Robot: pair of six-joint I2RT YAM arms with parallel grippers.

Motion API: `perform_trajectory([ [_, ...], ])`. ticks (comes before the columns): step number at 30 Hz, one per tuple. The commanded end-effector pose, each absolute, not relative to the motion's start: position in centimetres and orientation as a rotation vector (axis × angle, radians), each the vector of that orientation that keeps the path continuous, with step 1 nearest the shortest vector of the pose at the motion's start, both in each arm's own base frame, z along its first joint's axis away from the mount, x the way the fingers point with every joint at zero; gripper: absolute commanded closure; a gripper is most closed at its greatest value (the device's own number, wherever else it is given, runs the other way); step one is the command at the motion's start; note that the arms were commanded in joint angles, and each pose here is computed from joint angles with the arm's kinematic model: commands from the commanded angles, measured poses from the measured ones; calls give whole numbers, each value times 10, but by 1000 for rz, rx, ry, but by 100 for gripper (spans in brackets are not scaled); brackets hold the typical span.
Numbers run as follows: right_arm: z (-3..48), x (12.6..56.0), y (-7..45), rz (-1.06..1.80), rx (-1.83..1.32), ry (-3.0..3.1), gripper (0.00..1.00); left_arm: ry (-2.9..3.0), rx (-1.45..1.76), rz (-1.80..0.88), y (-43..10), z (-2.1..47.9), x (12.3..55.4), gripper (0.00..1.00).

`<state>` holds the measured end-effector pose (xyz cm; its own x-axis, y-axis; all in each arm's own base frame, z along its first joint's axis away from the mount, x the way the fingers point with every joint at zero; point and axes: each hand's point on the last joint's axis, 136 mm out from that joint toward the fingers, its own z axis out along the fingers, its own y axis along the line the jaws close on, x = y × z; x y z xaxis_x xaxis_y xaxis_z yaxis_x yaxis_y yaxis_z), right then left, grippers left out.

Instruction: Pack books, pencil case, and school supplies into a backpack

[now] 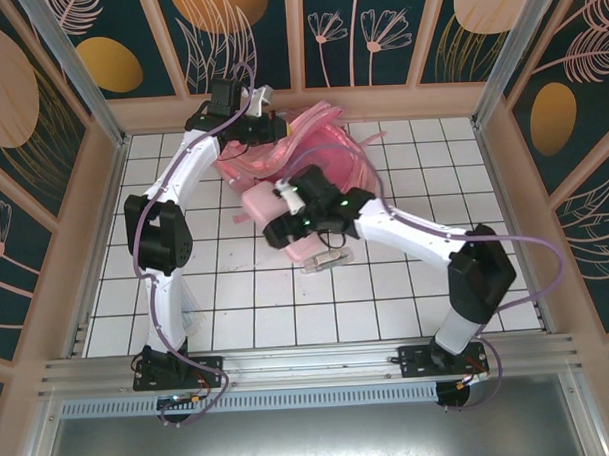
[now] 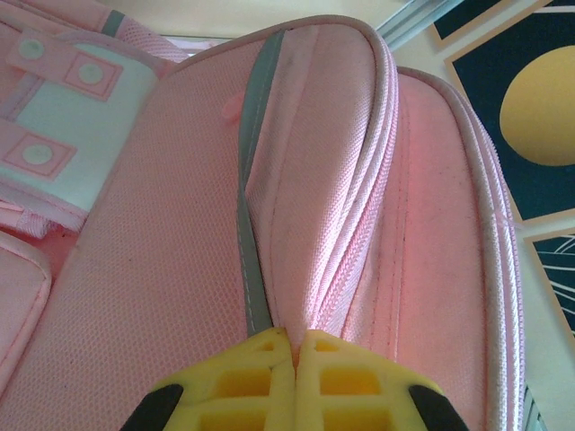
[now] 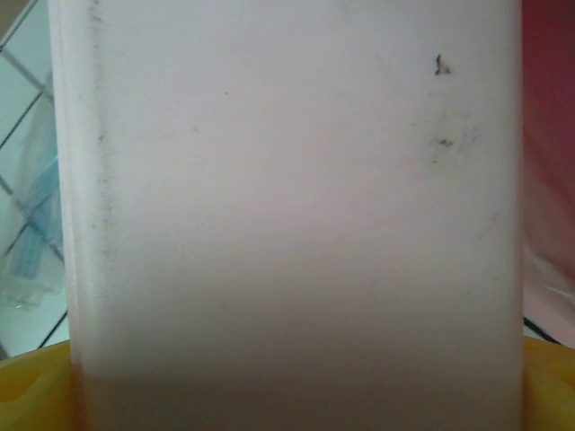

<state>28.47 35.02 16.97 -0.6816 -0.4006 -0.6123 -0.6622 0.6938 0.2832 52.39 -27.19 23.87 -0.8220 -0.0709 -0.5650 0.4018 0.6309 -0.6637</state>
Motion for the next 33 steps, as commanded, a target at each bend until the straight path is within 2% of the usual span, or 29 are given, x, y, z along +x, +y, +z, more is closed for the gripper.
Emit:
perform_trajectory([
  [1, 164, 293, 310, 615, -763, 2424, 29, 2167, 217, -1073, -259, 266, 554, 100],
  [6, 151, 327, 258, 479, -680, 2433, 29, 2165, 214, -1101, -259, 272, 547, 100],
  [10, 142, 377, 237, 406, -644, 2418, 29, 2170, 215, -1150, -261, 272, 535, 100],
  [17, 117, 466, 256, 234, -761, 2425, 26, 2192, 206, -1167, -259, 262, 521, 100],
  [19, 106, 485, 262, 187, -784, 2445, 18, 2184, 203, -1189, -260, 263, 517, 100],
  [21, 109, 495, 266, 173, -773, 2438, 1, 2174, 194, -1191, -260, 265, 517, 100],
  [26, 171, 483, 264, 257, -661, 2338, 1, 2142, 172, -1199, -259, 279, 519, 100],
  [31, 184, 425, 234, 321, -522, 2363, 2, 2098, 171, -1206, -258, 296, 518, 100],
  [32, 179, 414, 230, 338, -492, 2381, 4, 2096, 171, -1205, -258, 296, 518, 100],
  [33, 174, 403, 226, 365, -453, 2401, 12, 2093, 166, -1204, -257, 298, 518, 100],
])
